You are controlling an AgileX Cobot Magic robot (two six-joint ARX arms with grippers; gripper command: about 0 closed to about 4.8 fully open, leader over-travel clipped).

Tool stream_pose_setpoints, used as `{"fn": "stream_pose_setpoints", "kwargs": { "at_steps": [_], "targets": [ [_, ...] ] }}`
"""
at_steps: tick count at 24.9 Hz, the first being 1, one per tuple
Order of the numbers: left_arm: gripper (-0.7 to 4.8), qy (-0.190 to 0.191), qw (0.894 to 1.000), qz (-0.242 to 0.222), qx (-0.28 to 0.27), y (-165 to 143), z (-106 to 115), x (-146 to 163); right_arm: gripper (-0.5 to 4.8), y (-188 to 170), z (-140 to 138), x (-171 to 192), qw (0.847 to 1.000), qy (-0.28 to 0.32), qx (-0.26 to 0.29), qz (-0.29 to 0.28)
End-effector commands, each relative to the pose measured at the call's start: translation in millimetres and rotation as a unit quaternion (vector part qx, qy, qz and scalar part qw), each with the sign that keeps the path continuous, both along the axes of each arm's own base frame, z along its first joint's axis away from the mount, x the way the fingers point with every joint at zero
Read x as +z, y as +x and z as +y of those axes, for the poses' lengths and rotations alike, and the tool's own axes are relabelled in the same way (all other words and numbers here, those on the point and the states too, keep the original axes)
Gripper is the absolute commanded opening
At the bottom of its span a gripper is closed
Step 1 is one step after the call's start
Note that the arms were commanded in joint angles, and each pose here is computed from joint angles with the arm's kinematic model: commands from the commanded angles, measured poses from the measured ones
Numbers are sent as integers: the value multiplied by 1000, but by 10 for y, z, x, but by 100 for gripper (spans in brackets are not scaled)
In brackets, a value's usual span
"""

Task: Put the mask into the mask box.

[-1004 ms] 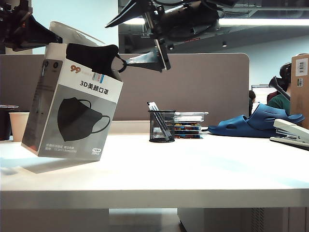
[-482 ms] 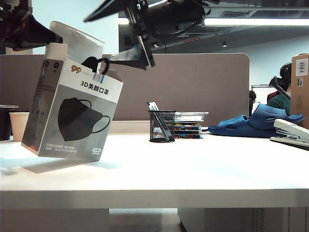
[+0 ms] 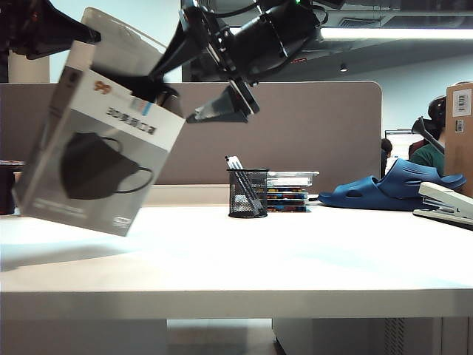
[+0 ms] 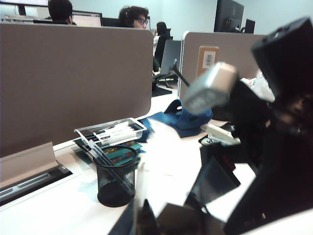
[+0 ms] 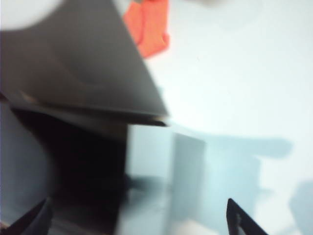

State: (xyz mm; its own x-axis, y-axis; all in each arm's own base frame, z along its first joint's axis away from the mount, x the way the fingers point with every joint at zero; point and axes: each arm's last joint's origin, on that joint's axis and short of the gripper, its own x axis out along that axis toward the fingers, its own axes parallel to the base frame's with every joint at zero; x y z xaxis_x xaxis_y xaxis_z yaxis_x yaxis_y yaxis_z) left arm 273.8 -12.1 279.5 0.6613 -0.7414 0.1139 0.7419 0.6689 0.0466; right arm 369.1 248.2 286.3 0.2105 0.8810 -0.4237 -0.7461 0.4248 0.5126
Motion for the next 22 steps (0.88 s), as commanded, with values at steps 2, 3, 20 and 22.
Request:
{"fn": "stream_pose_setpoints", "kwargs": {
  "at_steps": [2,3,20,22],
  "targets": [
    [-6,-4,1000,-12,-2,-12,4,45,479,-10,-81,-45,999,-31,1,14],
    [-6,-4,1000,-13,-2,-12,4,46,479,-14,-90,-54,999,-33,2,20],
    [-6,-24,996,-13,80,21,39,54,479,56,-231,-24,999,-32,-10,12],
    [-6,-27,995,-5,100,30,48,41,479,74,-280,12,999,-30,-17,5]
  ]
}}
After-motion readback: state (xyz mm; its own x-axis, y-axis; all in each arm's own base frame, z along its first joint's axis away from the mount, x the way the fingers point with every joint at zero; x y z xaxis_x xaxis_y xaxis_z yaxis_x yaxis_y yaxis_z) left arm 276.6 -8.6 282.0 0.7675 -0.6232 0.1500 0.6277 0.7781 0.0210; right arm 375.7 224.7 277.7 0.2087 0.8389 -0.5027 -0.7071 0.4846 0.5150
